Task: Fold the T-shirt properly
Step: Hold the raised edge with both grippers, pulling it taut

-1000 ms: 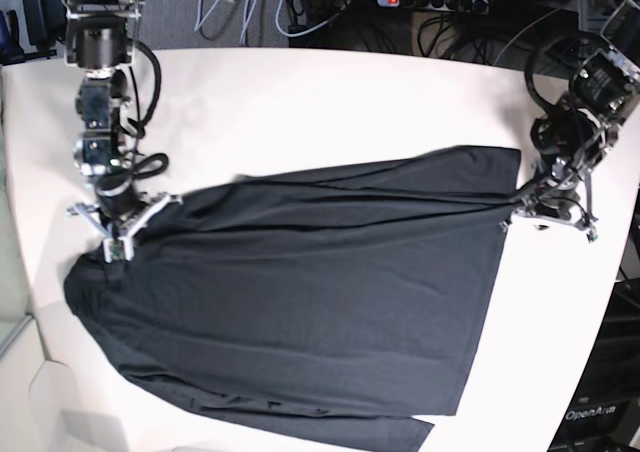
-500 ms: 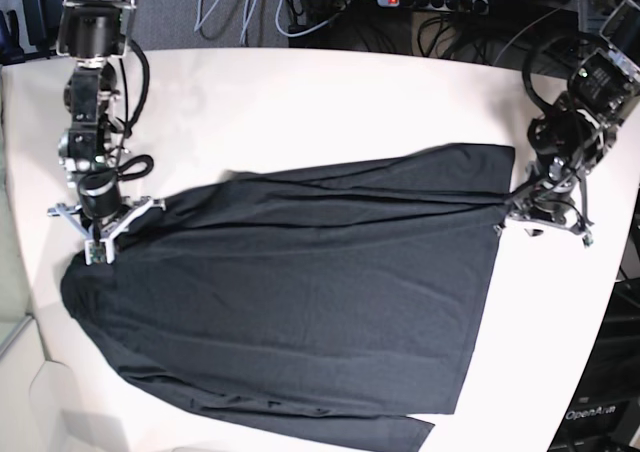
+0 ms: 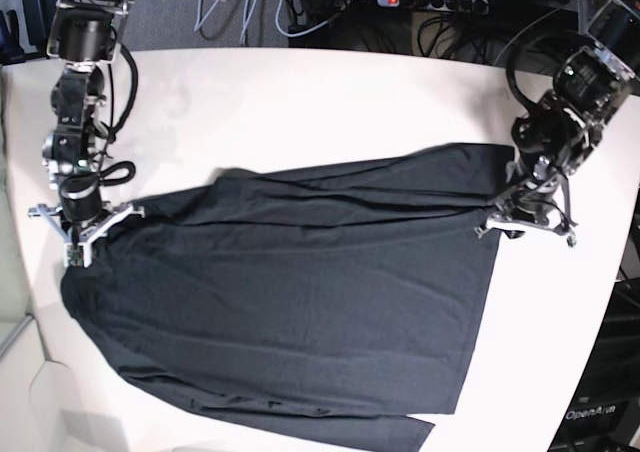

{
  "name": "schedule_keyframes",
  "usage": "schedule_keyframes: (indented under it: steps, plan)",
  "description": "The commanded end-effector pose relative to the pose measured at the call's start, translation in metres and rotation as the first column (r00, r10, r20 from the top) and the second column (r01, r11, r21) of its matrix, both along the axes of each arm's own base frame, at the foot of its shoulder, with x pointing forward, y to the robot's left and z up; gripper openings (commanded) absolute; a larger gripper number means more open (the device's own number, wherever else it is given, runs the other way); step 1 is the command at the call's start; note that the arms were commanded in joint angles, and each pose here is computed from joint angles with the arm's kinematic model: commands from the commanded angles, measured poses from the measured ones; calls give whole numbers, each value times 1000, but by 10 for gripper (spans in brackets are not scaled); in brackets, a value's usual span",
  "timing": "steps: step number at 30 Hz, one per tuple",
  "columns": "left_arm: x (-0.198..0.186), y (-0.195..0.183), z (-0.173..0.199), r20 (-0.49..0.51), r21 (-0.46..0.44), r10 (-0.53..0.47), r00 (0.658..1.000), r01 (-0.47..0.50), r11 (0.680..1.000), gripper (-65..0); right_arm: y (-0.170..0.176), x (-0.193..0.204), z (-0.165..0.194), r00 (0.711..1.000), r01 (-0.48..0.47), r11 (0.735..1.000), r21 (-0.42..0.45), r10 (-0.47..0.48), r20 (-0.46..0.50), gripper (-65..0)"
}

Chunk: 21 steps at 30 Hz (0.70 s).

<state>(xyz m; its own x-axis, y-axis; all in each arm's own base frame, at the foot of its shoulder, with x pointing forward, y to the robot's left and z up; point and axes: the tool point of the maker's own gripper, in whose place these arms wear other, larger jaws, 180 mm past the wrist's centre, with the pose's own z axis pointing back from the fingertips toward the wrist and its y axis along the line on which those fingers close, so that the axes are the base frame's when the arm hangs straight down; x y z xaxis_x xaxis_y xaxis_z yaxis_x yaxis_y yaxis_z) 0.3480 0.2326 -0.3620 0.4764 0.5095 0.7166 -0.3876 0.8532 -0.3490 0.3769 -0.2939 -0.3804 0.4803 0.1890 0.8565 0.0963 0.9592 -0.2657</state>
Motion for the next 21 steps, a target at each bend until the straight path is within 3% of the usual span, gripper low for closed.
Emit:
schedule_keyframes:
  steps: [1,21]
  plan:
    - [11,6,18,62,28,-3,998,1,1000,-650,-9,14,25,997,-1,1000,-27,3,71,-650]
    - [-3,4,3,24,19,2,1000,-3,1000,-650,-24,19,29,996,47,999,-9,-46,80,-647]
